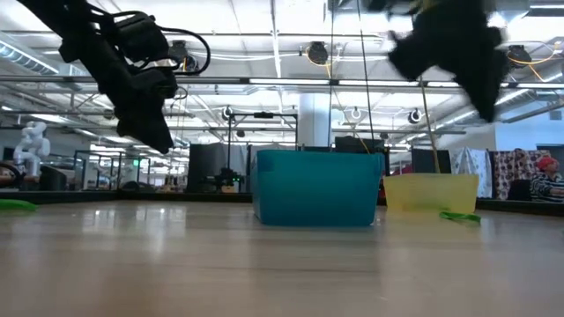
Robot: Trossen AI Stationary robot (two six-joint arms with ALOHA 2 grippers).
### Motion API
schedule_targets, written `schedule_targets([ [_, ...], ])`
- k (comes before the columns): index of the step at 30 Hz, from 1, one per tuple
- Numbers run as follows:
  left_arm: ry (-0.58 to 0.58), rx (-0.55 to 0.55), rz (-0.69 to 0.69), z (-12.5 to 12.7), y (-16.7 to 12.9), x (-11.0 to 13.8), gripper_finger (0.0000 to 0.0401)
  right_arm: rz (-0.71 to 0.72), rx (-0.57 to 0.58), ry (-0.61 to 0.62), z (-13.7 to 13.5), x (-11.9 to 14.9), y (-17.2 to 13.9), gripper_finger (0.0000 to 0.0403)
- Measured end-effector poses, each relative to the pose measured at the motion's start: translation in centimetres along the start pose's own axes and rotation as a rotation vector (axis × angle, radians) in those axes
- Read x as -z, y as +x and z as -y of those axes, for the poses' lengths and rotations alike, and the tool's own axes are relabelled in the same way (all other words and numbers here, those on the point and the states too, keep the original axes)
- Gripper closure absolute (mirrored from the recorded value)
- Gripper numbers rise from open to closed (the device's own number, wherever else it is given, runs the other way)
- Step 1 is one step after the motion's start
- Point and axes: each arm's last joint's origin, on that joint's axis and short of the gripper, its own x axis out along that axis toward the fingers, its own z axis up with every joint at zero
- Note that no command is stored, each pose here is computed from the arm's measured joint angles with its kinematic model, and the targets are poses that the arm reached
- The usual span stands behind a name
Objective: Sort rubber bands into baskets
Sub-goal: Put the green rubber band into the yellow bin
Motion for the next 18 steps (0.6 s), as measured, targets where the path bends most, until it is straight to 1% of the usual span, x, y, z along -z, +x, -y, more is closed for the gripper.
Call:
schedule_targets([
  [4, 0.006, 0.006, 0.025, 0.0, 0.5, -0.4, 0.0231, -0.018, 0.048, 0.034, -1.8, 3.8, 2.0, 0.0248],
  [7, 0.009, 0.012, 0.035, 0.0, 1.0, -0.7, 0.0231, -0.056, 0.043, 0.059, -2.8, 6.5, 3.7, 0.0248],
  [10, 0.041, 0.019, 0.025, 0.0, 1.5, -0.8, 0.0231, -0.111, 0.040, 0.084, -3.4, 9.0, 5.2, 0.0248],
  [14, 0.055, 0.030, -0.012, -0.1, 2.3, -0.7, 0.0231, -0.163, 0.035, 0.128, -3.8, 11.6, 6.8, 0.0248],
  [18, 0.065, 0.024, -0.048, -0.3, 3.2, -0.5, 0.0231, -0.162, 0.011, 0.105, -4.1, 13.3, 7.9, 0.0248],
])
